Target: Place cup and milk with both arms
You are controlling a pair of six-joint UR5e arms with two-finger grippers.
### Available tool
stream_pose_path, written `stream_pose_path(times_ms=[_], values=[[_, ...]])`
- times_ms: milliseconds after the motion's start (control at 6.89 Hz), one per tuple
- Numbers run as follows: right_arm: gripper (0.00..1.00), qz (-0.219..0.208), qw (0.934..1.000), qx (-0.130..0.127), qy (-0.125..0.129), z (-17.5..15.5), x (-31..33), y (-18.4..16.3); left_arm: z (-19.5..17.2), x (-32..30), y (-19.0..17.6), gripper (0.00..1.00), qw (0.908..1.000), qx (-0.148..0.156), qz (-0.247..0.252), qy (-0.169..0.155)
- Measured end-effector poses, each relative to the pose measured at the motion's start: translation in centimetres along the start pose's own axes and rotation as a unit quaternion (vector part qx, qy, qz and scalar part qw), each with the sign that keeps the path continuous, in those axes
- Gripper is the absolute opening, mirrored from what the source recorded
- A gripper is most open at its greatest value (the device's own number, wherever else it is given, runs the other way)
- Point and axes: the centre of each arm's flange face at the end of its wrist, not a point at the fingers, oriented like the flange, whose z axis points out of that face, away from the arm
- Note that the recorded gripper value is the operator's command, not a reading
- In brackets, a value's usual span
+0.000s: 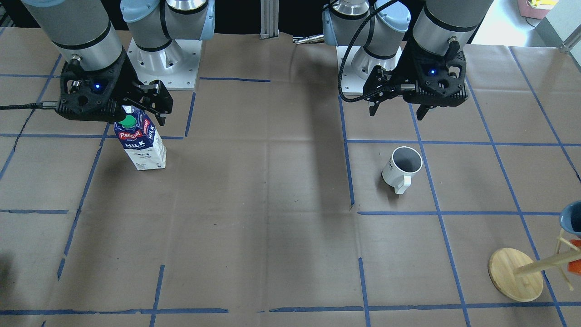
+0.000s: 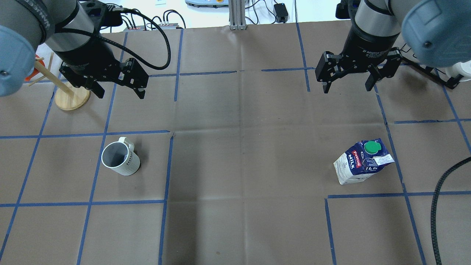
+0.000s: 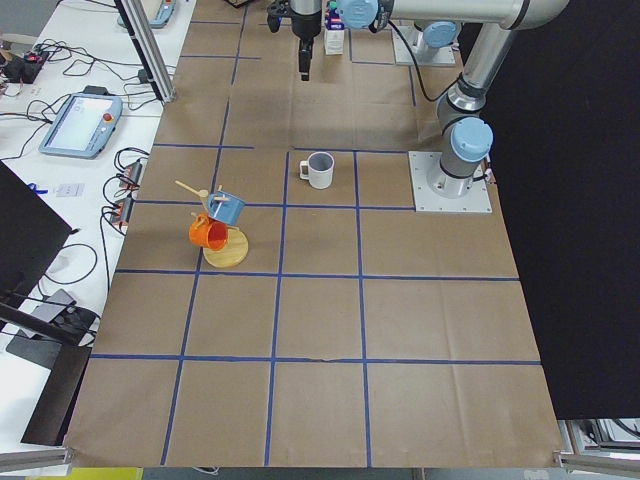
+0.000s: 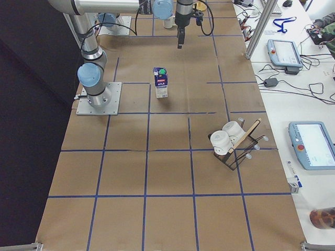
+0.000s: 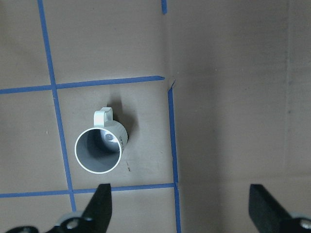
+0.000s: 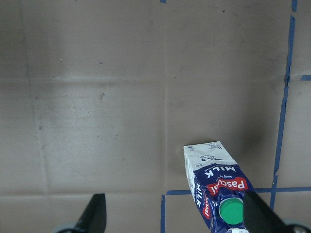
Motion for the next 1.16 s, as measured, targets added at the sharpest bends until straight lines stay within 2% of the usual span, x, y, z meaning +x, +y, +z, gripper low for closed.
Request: stream_pose_path(times_ms=[1160], values=[[1.00, -0.014, 0.9998, 0.011, 0.000, 0.7, 0.2, 1.2, -0.4, 0.0, 0.4, 1.00, 1.0000, 0.004, 0.001, -0.001]])
